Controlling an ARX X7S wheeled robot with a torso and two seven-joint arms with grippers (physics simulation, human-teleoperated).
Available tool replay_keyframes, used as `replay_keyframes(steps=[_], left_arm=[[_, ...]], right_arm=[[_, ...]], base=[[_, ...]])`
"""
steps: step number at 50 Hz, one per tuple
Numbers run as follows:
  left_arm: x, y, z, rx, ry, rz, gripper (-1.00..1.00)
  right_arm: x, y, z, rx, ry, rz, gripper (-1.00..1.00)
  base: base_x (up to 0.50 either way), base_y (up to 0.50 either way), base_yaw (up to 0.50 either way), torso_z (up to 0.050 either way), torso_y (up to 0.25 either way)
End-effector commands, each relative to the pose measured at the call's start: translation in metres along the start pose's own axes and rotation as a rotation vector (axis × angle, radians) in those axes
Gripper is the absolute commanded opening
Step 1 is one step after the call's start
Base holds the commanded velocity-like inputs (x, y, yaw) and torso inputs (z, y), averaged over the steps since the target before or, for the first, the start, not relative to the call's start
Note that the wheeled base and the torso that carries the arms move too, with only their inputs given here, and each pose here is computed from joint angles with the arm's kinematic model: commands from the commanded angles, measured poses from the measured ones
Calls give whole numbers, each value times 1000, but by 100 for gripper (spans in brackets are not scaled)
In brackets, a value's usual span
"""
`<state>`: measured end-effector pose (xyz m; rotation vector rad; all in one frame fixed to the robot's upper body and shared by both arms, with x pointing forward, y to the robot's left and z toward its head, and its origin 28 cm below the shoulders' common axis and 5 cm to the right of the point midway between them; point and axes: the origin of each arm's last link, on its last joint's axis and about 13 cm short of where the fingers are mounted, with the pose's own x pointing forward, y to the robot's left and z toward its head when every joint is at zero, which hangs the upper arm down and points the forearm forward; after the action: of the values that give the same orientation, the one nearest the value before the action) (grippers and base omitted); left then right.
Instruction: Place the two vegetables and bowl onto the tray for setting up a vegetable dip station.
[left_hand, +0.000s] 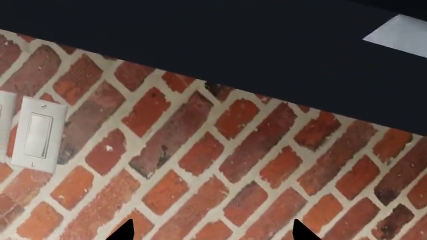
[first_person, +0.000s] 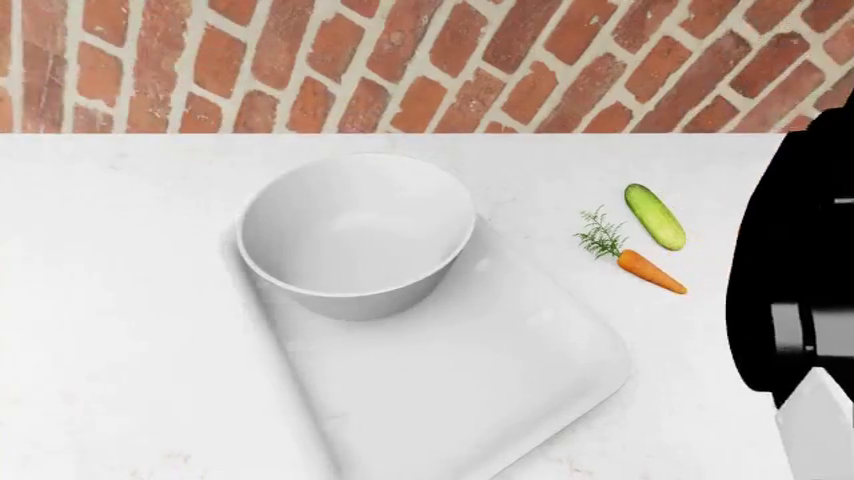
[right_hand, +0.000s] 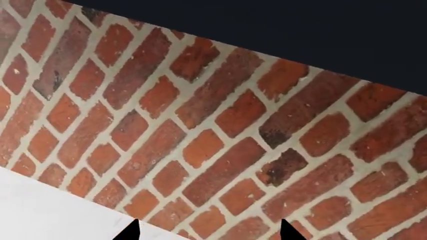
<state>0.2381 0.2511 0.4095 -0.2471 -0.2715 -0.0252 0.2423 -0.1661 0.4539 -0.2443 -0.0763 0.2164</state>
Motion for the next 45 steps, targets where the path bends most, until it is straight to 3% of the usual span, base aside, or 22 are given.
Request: replay_keyframes(steps=[1,5,9,11,15,21,22,23,24,25,31,36,37,41,45], left_arm=[[1,1,1,6,-9,0,100],[1,0,0,8,-6,-2,100],[1,-1,-1,8,-2,-5,100],[1,-1,-2,8,1,-6,100],[1,-2,-2,10,2,-9,100],[1,-2,-2,11,4,-10,100],[1,-2,-2,11,4,-10,100],[1,-2,-2,11,4,-10,100],[1,-2,-2,11,5,-11,100],[1,-2,-3,13,6,-10,100],[1,-3,-3,15,8,-13,100],[1,-4,-4,16,11,-15,100],[1,-4,-4,17,13,-16,100],[0,-4,-5,20,13,-19,100],[0,-5,-4,19,11,-19,100]], right_arm=[[-1,-30,-7,127,41,49,100],[0,-42,-17,174,49,96,100],[-8,-56,-31,129,59,135,100],[-10,-64,-35,164,61,141,100],[-26,-82,-61,110,132,154,100],[-49,-94,-84,46,192,202,100],[-76,-101,-41,-274,155,73,100],[-103,-111,-22,-395,169,-71,100],[-134,-127,-20,-372,216,-230,100],[-132,-129,-27,-359,218,-261,100],[-90,-89,-50,-219,181,-270,100],[-89,-39,-58,-146,239,-279,100],[-93,-30,-58,-126,259,-210,100],[-122,-4,-54,-4,349,370,100],[-120,-6,-60,-10,375,371,100]], base=[[0,0,0,0,0],[0,0,0,0,0],[0,0,0,0,0],[0,0,0,0,0],[0,0,0,0,0],[0,0,0,0,0],[0,0,0,0,0],[0,0,0,0,0],[0,0,0,0,0],[0,0,0,0,0],[0,0,0,0,0],[0,0,0,0,0],[0,0,0,0,0],[0,0,0,0,0],[0,0,0,0,0]])
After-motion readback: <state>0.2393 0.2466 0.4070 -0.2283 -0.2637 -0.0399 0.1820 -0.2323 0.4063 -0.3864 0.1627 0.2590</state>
